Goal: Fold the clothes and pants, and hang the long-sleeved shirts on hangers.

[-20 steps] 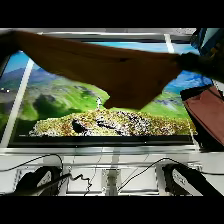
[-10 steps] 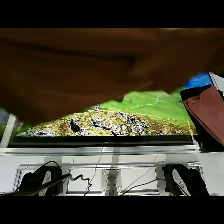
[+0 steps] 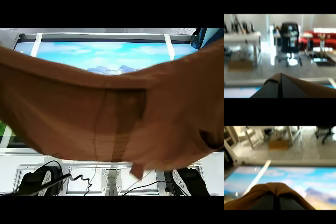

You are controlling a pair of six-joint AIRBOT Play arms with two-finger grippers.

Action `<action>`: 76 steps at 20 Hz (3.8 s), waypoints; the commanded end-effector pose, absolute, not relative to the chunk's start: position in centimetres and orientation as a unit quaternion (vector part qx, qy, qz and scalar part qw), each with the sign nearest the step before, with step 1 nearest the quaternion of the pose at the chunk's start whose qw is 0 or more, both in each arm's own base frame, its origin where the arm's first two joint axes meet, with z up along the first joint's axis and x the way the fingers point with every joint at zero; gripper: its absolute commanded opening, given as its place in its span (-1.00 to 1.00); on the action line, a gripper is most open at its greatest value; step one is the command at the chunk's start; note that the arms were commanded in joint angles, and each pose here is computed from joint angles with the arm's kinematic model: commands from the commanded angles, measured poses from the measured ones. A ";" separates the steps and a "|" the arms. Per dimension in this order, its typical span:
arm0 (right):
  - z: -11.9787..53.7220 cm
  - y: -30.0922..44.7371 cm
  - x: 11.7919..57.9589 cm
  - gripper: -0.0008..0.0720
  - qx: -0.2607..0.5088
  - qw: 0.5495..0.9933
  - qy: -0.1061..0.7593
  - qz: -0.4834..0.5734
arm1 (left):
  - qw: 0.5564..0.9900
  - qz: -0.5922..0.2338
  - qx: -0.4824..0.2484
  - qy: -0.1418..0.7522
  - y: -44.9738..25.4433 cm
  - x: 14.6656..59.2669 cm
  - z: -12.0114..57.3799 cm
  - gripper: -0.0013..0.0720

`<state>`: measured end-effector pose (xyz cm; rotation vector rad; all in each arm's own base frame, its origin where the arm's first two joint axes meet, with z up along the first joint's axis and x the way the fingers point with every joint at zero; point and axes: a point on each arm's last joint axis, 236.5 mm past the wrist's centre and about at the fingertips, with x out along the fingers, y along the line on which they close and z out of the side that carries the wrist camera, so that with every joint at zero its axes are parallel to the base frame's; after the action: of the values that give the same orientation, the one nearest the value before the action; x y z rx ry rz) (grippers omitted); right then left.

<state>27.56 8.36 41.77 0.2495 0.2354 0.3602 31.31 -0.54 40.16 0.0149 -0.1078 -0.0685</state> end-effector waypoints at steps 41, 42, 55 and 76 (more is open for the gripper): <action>-4.1 1.5 42.0 0.90 0.099 0.709 0.697 0.049 | 0.799 -0.114 -0.090 0.584 -1.6 45.5 -3.0 0.92; -4.0 1.5 41.9 0.88 0.098 0.709 0.696 0.049 | 0.799 -0.114 -0.089 0.584 -1.6 45.5 -2.9 0.92; 7.6 2.3 31.7 -0.94 0.033 0.758 0.644 0.103 | 0.808 -0.128 -0.033 0.574 3.8 34.8 9.0 -0.94; -5.8 -0.5 19.3 0.12 0.384 0.642 0.652 0.124 | 0.795 -0.071 -0.113 0.592 3.8 28.0 -2.0 -0.94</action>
<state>19.94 -0.64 -5.36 0.6891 1.4884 0.2192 27.94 3.65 -1.82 -0.2430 1.2791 -0.1587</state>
